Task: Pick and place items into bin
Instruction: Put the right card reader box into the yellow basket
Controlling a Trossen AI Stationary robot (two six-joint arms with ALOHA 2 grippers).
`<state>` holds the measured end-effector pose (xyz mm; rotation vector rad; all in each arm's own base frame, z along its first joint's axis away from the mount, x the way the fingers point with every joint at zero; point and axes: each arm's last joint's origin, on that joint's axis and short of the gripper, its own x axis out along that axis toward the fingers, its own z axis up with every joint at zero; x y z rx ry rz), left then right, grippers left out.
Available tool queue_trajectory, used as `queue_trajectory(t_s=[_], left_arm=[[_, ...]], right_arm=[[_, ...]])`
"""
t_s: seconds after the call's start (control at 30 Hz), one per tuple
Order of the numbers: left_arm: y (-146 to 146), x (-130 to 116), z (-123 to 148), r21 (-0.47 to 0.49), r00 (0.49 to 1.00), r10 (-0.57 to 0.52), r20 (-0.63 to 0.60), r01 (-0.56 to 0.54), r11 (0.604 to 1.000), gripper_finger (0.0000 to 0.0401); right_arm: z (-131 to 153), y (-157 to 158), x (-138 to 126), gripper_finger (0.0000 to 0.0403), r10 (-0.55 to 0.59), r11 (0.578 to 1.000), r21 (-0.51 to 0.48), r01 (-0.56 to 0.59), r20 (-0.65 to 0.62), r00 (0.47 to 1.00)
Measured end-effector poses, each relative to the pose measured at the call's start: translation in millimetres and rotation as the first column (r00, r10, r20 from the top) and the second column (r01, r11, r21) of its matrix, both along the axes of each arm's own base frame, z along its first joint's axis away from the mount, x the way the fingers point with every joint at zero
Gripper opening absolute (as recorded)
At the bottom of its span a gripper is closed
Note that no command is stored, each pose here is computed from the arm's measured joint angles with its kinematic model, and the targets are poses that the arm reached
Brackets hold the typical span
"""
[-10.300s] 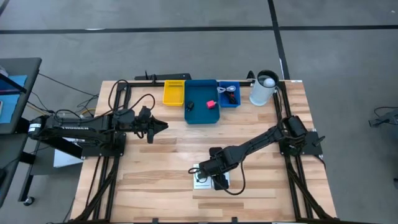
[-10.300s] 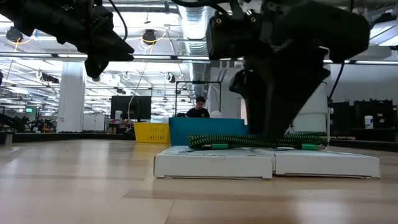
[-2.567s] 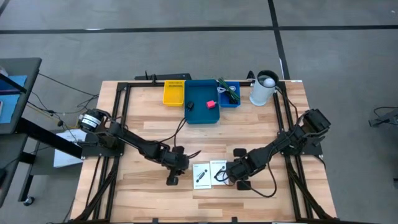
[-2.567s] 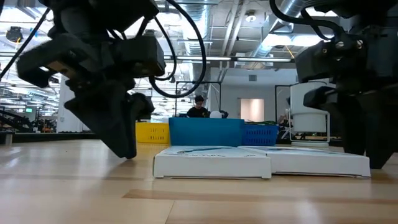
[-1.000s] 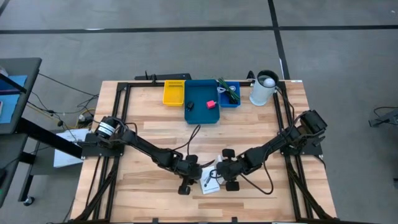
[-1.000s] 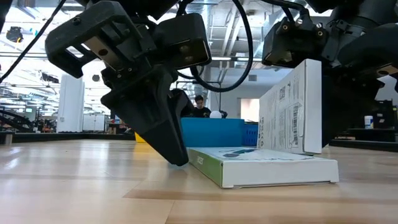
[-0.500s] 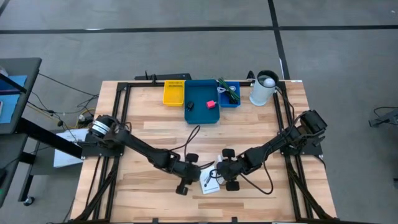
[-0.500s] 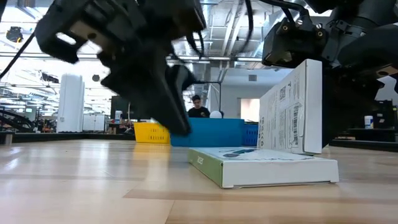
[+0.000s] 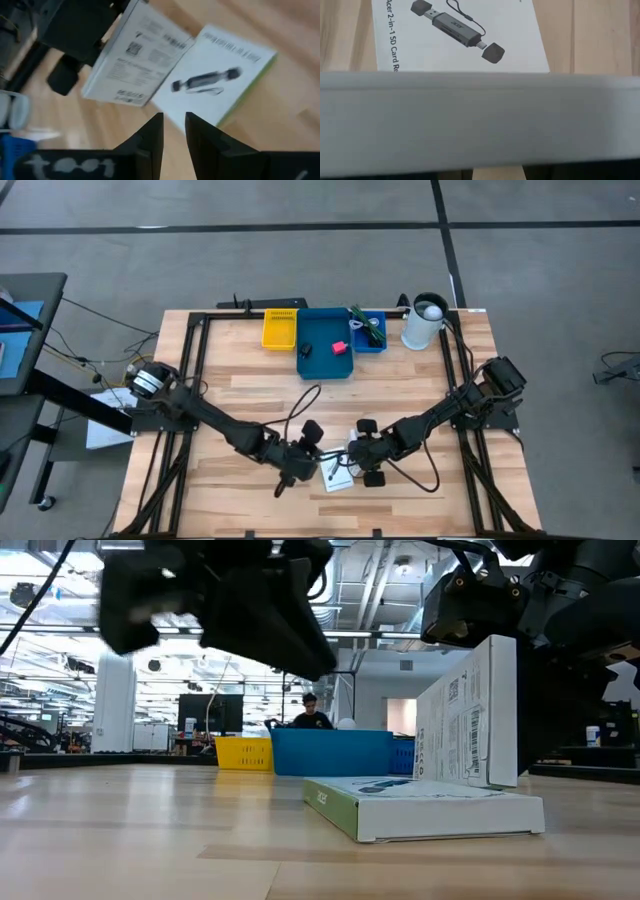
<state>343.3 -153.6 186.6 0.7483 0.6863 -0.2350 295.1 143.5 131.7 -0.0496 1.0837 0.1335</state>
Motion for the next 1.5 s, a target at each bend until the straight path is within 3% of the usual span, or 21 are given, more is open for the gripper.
queue_trajectory(t_s=[0.27, 0.57, 0.73, 0.93, 1.03, 1.17, 1.5], left_arm=[[20, 14, 5, 0.133, 0.995, -0.093, 0.047, 0.086, 0.987, 0.0071], [33, 22, 7, 0.148, 0.974, -0.222, 0.053, 0.212, 0.966, 0.0071], [32, 24, 9, 0.167, 0.964, -0.253, 0.083, 0.237, 0.957, 0.0071], [32, 32, -8, 0.214, 0.966, -0.247, 0.078, 0.226, 0.950, 0.0073], [31, 36, -23, 0.263, 0.977, -0.204, 0.059, 0.182, 0.947, 0.0088], [29, 38, -25, 0.301, 0.984, -0.155, 0.092, 0.121, 0.946, 0.0120], [20, 39, -25, 0.319, 0.969, -0.213, 0.122, 0.165, 0.933, 0.0173]], right_arm=[[0, 0, 0, 0.0118, 0.011, 1.000, -0.005, -0.011, 0.003, 1.000], [0, 0, 0, 0.0118, 0.017, 1.000, -0.008, -0.017, 0.003, 1.000], [0, 0, 0, 0.0118, 0.024, 1.000, -0.011, -0.024, 0.004, 1.000], [0, 1, -1, 0.0118, 0.026, 1.000, -0.013, -0.026, 0.000, 1.000], [0, 3, -2, 0.0118, 0.034, 0.999, -0.012, -0.034, 0.001, 0.999], [0, 6, -3, 0.0118, 0.043, 0.999, -0.012, -0.043, -0.001, 0.999], [0, 6, -3, 0.0118, 0.045, 0.999, -0.011, -0.045, 0.002, 0.999]])
